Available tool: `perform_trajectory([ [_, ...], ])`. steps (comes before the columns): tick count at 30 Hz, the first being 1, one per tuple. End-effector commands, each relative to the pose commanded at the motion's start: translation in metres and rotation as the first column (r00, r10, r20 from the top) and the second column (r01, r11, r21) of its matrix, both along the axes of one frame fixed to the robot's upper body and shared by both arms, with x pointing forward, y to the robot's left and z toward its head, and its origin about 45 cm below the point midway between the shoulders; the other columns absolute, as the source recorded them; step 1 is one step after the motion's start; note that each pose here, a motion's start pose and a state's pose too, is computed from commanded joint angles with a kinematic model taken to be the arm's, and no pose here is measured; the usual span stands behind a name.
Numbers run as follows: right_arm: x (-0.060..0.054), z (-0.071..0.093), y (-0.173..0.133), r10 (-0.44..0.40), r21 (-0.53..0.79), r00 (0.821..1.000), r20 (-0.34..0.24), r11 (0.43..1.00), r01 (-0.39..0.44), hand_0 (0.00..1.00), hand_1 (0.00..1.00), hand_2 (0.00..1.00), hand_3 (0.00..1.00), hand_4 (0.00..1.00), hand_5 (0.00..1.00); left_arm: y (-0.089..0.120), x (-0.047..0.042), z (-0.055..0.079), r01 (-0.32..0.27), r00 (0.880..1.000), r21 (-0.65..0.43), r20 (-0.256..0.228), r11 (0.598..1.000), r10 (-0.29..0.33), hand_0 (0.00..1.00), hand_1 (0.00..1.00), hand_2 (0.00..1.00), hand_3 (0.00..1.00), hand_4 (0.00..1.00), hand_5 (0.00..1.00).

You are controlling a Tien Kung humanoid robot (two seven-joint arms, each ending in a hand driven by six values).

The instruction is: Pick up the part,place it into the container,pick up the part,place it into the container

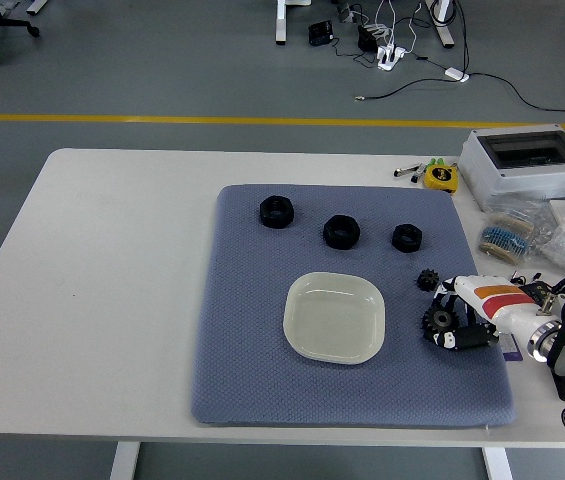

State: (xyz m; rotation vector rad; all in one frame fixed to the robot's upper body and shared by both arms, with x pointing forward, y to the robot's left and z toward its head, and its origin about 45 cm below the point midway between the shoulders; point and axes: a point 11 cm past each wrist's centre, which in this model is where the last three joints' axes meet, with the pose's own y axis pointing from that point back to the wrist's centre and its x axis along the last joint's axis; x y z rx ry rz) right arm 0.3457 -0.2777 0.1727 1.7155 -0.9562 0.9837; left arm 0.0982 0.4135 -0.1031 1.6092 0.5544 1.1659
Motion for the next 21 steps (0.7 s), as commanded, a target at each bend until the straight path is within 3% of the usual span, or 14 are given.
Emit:
perform_trajectory([
  [9, -0.001, 0.012, 0.01, 0.026, 0.016, 0.999, 0.044, 1.0, -0.027, 0.097, 0.212, 0.34, 0.499, 0.717, 0.212, 0.0, -0.0014, 0.0, -0.002, 1.0, 0.001, -0.002, 1.0, 0.002, 0.703, 0.65, 0.665, 0.582, 0.673, 0.631],
  [21, 0.001, 0.047, 0.057, 0.138, 0.09, 0.981, 0.136, 0.984, -0.151, 0.095, 0.211, 0.339, 0.498, 0.721, 0.215, 0.002, -0.0055, -0.001, 0.0, 1.0, 0.004, -0.013, 1.0, 0.0, 0.703, 0.65, 0.666, 0.581, 0.673, 0.629],
])
